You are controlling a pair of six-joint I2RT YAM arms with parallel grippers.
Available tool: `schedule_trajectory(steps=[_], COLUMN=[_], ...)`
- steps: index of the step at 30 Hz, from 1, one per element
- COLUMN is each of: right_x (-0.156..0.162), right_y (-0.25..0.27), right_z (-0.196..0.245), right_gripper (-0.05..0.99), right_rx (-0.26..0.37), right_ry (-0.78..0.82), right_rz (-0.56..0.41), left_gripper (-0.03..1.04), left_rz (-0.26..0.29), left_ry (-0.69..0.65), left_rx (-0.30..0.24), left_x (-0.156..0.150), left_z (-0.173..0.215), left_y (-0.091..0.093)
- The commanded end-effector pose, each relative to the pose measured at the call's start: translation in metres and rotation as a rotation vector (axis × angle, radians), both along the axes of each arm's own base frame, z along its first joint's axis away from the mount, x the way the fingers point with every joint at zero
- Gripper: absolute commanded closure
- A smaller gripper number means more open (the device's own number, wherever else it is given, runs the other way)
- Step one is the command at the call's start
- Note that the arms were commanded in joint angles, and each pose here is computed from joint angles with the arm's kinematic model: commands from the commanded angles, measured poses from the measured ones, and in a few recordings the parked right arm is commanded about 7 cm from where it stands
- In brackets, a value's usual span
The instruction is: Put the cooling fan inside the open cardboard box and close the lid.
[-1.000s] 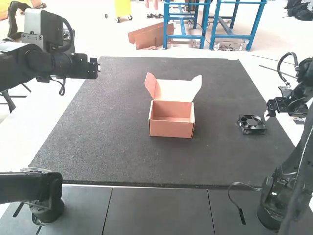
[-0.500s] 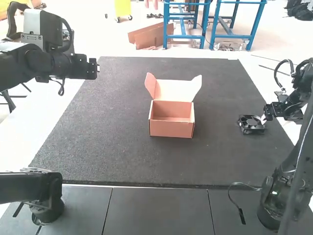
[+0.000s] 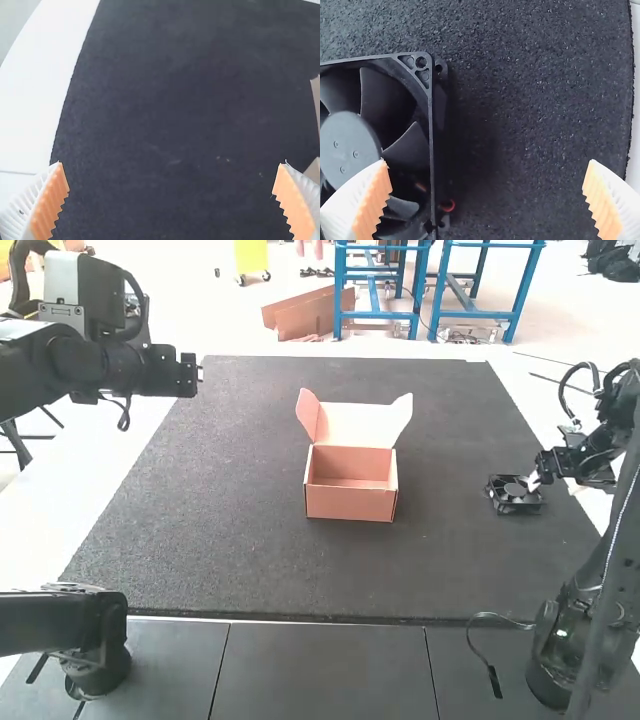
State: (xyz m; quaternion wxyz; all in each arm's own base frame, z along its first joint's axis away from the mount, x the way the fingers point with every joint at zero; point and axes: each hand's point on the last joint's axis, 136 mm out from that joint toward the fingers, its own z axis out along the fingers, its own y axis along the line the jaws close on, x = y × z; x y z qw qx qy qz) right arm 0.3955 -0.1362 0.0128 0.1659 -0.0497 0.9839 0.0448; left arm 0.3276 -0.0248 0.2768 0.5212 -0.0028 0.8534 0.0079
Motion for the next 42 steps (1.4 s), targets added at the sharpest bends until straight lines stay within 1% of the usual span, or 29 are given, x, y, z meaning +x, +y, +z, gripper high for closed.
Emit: schedule_trajectory(steps=[1, 3, 5, 7, 15, 16, 17, 19, 22, 24, 26, 28, 29, 31, 33, 36, 37, 38, 41, 42], right_x=[0.011, 0.011, 0.01, 0.007, -0.001, -0.003, -0.003, -0.006, -0.013, -0.017, -0.018, -0.017, -0.017, -0.016, -0.007, 0.015, 0.018, 0.022, 0.025, 0.025], right_y=[0.006, 0.004, 0.006, 0.002, -0.003, -0.004, -0.004, -0.002, 0.002, 0.007, 0.01, 0.013, 0.015, 0.02, 0.025, 0.033, 0.033, 0.033, 0.041, 0.051], right_z=[0.004, 0.002, -0.003, -0.008, -0.018, -0.021, -0.022, -0.027, -0.036, -0.041, -0.042, -0.043, -0.043, -0.039, -0.029, 0.013, 0.026, 0.04, 0.078, 0.094], right_gripper=[0.05, 0.05, 0.05, 0.05, 0.06, 0.07, 0.1, 0.19, 0.39, 0.54, 0.73, 0.92, 0.95, 0.95, 0.95, 0.95, 0.95, 0.95, 0.95, 0.95], right_rx=[0.005, -0.007, -0.004, -0.031, -0.068, -0.071, -0.072, -0.068, -0.043, -0.015, 0.001, 0.021, 0.03, 0.054, 0.085, 0.18, 0.187, 0.183, 0.203, 0.234], right_ry=[-0.032, -0.023, -0.012, 0.011, 0.053, 0.061, 0.065, 0.082, 0.119, 0.138, 0.141, 0.141, 0.143, 0.143, 0.118, 0.01, -0.018, -0.048, -0.124, -0.151], right_rz=[0.036, 0.033, 0.037, 0.033, 0.028, 0.027, 0.028, 0.028, 0.027, 0.028, 0.029, 0.008, 0.002, -0.018, -0.056, -0.15, -0.17, -0.177, -0.166, -0.146], left_gripper=[0.04, 0.04, 0.04, 0.04, 0.04, 0.04, 0.04, 0.04, 0.04, 0.04, 0.04, 0.04, 0.04, 0.04, 0.04, 0.04, 0.04, 0.04, 0.04, 0.04], left_rz=[-0.005, -0.005, -0.005, -0.005, -0.005, -0.005, -0.005, -0.005, -0.005, -0.005, -0.005, -0.005, -0.006, -0.008, -0.008, -0.013, -0.017, -0.023, -0.042, -0.045], left_ry=[-0.043, -0.046, -0.046, -0.05, -0.05, -0.051, -0.053, -0.054, -0.057, -0.059, -0.06, -0.06, -0.06, -0.066, -0.084, -0.116, -0.128, -0.136, -0.175, -0.188], left_rx=[0.0, 0.0, 0.0, -0.001, -0.001, -0.001, -0.001, -0.001, -0.002, -0.002, -0.002, -0.002, -0.003, -0.004, -0.007, -0.014, -0.018, -0.021, -0.036, -0.039], left_x=[0.0, 0.001, 0.001, 0.001, 0.001, 0.001, 0.001, 0.001, 0.002, 0.002, 0.002, 0.001, 0.001, 0.001, 0.002, 0.006, 0.007, 0.008, 0.01, 0.011], left_z=[0.018, 0.019, 0.02, 0.021, 0.021, 0.021, 0.022, 0.022, 0.023, 0.023, 0.023, 0.023, 0.022, 0.022, 0.025, 0.031, 0.033, 0.034, 0.041, 0.042], left_y=[0.001, 0.001, 0.001, 0.001, 0.001, 0.001, 0.001, 0.001, 0.001, 0.001, 0.001, 0.001, 0.001, 0.001, 0.001, -0.001, -0.002, -0.003, -0.007, -0.008])
